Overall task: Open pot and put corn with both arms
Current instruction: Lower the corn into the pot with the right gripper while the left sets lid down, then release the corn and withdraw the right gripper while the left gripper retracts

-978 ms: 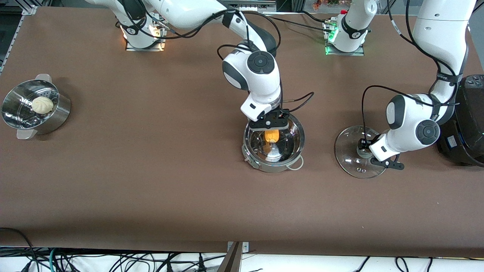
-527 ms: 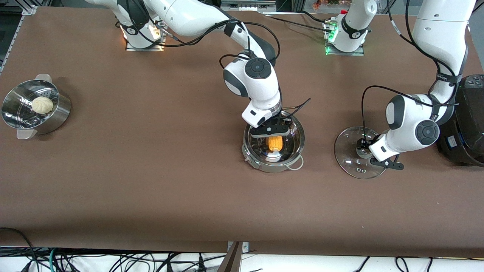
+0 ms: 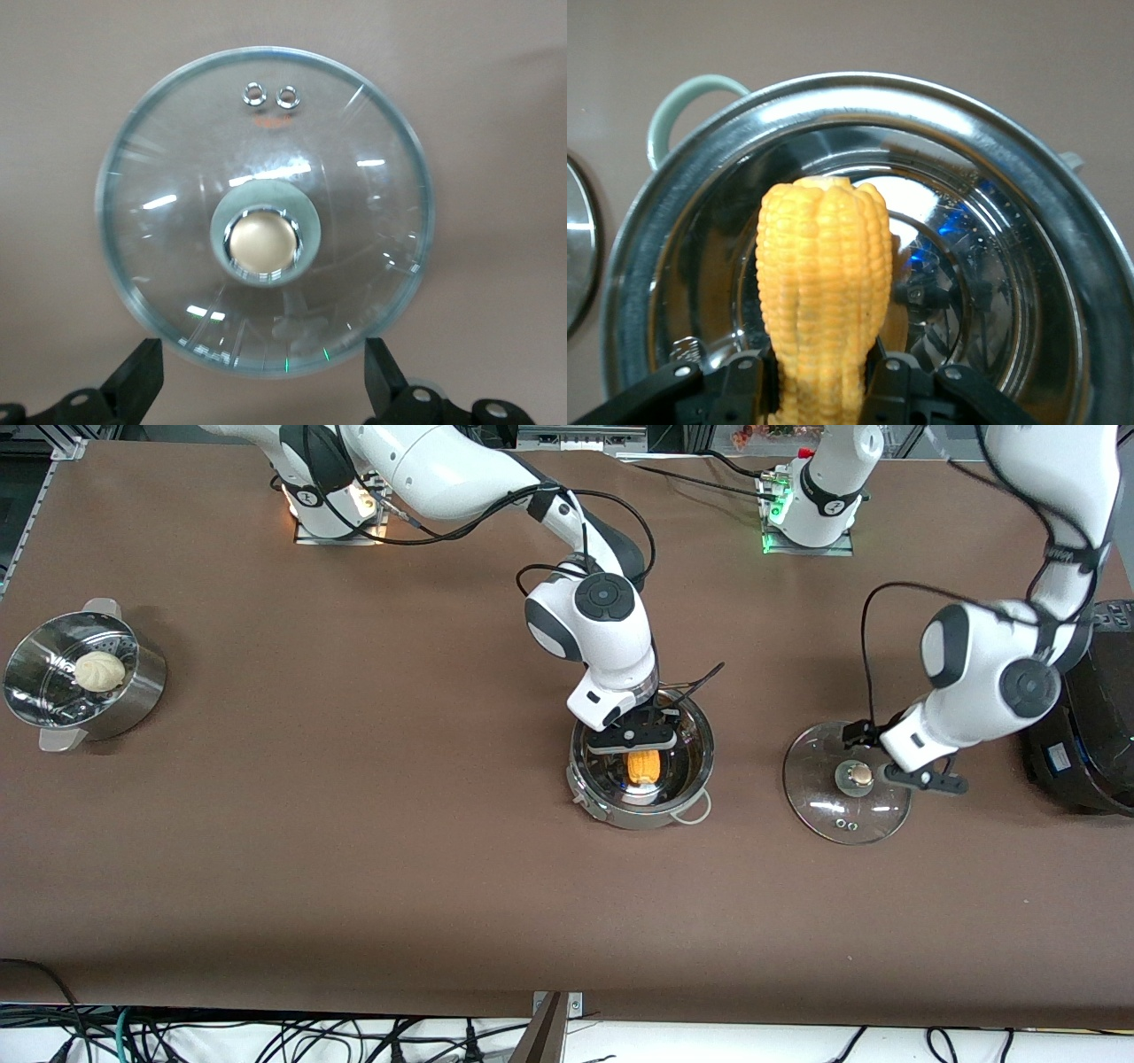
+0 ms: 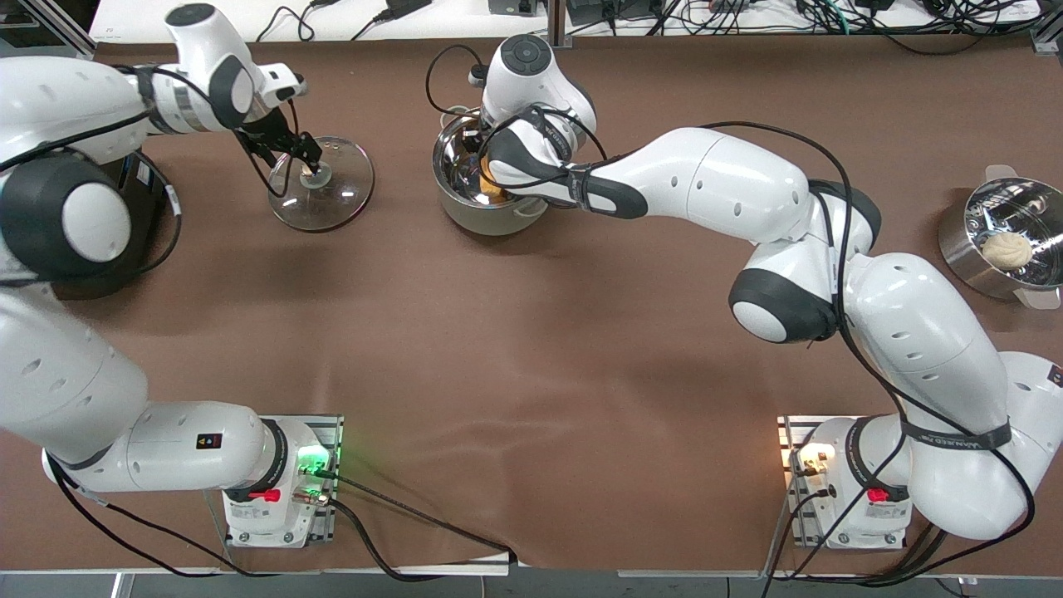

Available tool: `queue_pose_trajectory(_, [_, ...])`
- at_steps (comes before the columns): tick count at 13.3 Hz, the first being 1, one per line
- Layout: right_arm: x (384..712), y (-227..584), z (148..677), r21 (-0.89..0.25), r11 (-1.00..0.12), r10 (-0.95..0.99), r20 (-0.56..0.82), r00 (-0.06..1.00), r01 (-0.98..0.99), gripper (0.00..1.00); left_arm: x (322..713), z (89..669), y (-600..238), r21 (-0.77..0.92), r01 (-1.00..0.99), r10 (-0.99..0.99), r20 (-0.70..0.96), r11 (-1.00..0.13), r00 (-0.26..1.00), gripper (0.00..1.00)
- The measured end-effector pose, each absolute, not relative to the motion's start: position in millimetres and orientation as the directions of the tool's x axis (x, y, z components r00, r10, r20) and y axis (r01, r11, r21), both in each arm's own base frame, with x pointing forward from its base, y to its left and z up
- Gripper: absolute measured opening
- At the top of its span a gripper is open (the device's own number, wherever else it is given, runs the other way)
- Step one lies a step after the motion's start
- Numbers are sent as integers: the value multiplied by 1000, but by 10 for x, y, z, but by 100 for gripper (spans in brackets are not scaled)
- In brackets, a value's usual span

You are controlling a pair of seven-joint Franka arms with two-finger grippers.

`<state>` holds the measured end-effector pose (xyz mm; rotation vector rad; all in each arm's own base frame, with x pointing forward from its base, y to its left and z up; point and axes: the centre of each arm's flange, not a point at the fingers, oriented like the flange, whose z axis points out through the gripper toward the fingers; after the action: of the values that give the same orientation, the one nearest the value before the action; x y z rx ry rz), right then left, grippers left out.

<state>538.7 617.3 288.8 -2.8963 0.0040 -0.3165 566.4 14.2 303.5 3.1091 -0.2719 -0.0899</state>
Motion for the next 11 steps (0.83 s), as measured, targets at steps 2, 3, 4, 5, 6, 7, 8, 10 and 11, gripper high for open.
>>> queue_pose_trajectory(2, [5379,6178,2790,-216,-976,-22,214,977,26,33,5547,3557,144,7,-173,-173,22,-985,985,100])
queue_pose_trajectory(3, [5367,6188,2747,-213,-977,-18,214,977,29,33,5505,3798,144,0,-173,-173,58,-985,983,100])
queue_pose_trajectory(4, [5354,6198,2720,-212,-977,-15,214,977,31,33,5451,4029,143,-4,-173,-173,78,-985,982,100])
queue_pose_trajectory(5, [5346,6205,2712,-211,-977,-14,214,977,33,33,5383,4243,143,-6,-173,-173,87,-985,981,100])
queue_pose_trajectory(6, [5343,6207,2713,-209,-977,-12,216,976,35,40,5319,4450,142,-7,-173,-173,91,-985,981,100])
queue_pose_trajectory(7, [5344,6207,2714,-204,-978,-7,221,975,39,48,5264,4690,146,-6,-173,-173,91,-985,981,100])
queue_pose_trajectory(8, [5345,6206,2713,-198,-979,-3,228,974,44,59,5227,4953,158,-4,-171,-171,85,-985,982,100])
queue_pose_trajectory(10, [5345,6206,2713,-194,-980,1,233,973,48,80,5172,5503,180,3,-169,-168,56,-986,984,100])
queue_pose_trajectory(11, [5345,6205,2712,-192,-980,2,233,972,48,91,5138,5751,188,7,-167,-167,40,-986,985,100])
